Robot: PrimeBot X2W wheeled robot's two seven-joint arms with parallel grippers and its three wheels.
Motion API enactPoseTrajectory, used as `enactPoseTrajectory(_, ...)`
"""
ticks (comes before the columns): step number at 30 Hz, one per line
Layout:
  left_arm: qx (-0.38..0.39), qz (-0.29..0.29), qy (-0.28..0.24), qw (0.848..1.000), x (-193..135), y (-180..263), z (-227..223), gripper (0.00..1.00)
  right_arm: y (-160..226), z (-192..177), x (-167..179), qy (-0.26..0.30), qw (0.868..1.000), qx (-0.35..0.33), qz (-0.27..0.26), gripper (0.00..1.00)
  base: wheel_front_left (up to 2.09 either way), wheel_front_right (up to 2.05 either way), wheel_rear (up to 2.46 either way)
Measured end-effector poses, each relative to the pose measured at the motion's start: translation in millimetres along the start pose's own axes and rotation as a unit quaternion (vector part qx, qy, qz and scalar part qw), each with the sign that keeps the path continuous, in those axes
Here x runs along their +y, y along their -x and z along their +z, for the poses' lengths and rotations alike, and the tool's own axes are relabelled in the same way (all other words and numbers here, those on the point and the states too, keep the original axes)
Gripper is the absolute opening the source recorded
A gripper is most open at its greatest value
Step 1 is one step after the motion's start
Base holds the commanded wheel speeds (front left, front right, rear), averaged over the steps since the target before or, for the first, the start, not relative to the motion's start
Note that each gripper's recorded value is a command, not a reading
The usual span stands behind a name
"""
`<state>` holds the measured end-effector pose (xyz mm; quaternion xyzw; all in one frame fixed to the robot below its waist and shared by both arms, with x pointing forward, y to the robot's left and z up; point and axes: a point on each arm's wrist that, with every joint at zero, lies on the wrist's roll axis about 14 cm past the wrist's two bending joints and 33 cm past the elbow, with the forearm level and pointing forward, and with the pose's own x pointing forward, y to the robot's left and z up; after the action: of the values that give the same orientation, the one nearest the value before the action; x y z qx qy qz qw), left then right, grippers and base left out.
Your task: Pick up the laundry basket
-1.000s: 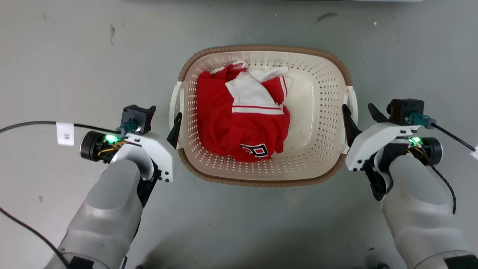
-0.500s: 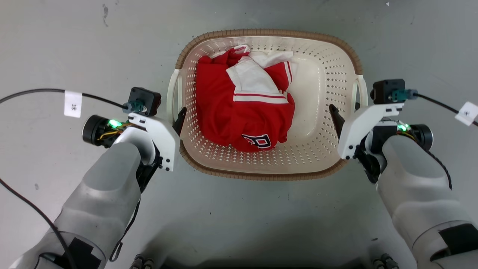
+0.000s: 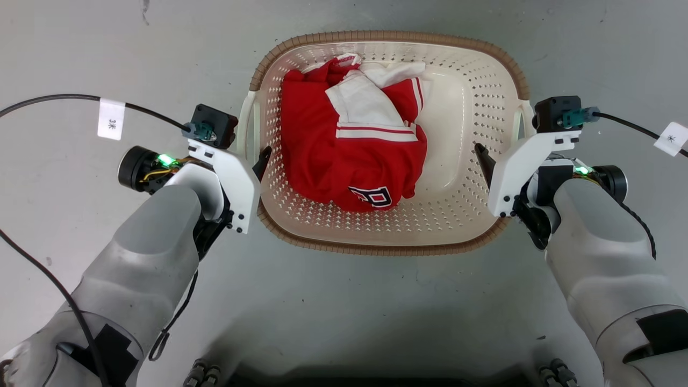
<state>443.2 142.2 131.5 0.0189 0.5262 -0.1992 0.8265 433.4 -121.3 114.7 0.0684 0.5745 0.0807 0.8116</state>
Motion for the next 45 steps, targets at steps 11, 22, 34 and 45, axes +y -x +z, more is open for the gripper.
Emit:
enactPoseTrajectory(11, 0.014, -0.009, -0.002, 1.000, -2, -2, -7, 0.00, -4, -5, 4, -0.013, 1.000, 0.002, 0.006, 0.00, 0.00, 0.00, 0.00)
enactPoseTrajectory(22, -0.001, -0.025, -0.007, 1.000, -14, 8, 3, 0.00, 7, 3, 8, 0.008, 1.000, -0.001, 0.006, 0.00, 0.00, 0.00, 0.00)
enactPoseTrajectory(34, 0.031, -0.055, -0.018, 0.998, -39, 56, 18, 0.00, 61, 8, 6, 0.074, 0.994, 0.082, -0.018, 0.00, 0.00, 0.00, 0.00)
enactPoseTrajectory(45, 0.063, -0.060, -0.046, 0.995, -59, 133, 36, 0.00, 146, 25, 23, 0.099, 0.987, 0.122, -0.028, 0.00, 0.00, 0.00, 0.00)
